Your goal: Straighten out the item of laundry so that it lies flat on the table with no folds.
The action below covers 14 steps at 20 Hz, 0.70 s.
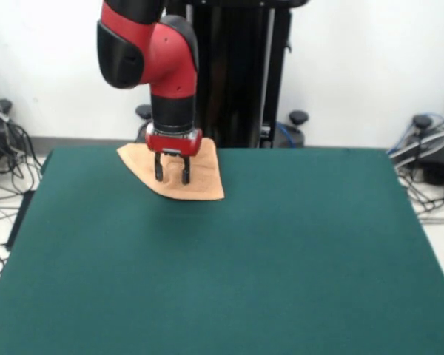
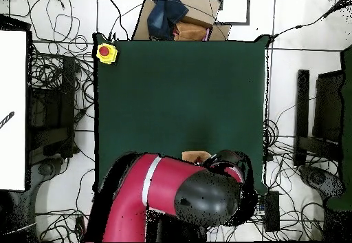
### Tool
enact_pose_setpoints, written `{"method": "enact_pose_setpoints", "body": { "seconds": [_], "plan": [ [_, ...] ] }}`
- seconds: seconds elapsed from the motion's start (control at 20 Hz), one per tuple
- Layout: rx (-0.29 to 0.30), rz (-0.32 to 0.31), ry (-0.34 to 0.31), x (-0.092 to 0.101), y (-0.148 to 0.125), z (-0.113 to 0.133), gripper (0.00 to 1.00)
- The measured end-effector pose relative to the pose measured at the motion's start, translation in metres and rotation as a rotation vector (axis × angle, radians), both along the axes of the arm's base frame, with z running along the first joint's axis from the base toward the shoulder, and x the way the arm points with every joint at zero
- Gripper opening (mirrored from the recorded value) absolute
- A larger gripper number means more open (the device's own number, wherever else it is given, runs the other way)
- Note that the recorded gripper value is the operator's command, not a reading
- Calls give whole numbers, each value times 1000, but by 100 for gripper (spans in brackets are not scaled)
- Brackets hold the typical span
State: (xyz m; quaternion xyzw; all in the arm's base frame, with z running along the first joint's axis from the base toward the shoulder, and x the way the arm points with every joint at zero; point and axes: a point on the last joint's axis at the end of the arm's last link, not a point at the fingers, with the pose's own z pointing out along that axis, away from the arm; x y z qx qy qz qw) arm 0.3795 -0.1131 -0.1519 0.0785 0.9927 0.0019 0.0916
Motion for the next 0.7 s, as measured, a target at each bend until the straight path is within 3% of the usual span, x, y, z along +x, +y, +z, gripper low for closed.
{"method": "enact_pose_setpoints", "body": {
  "seconds": [0.05,0.1,0.55,0.7],
  "plan": [
    [-2,4,0,0,0,0,100],
    [-3,8,1,1,1,0,0],
    [-57,122,23,3,18,3,0],
    [-62,132,26,3,18,2,0]
  ]
}}
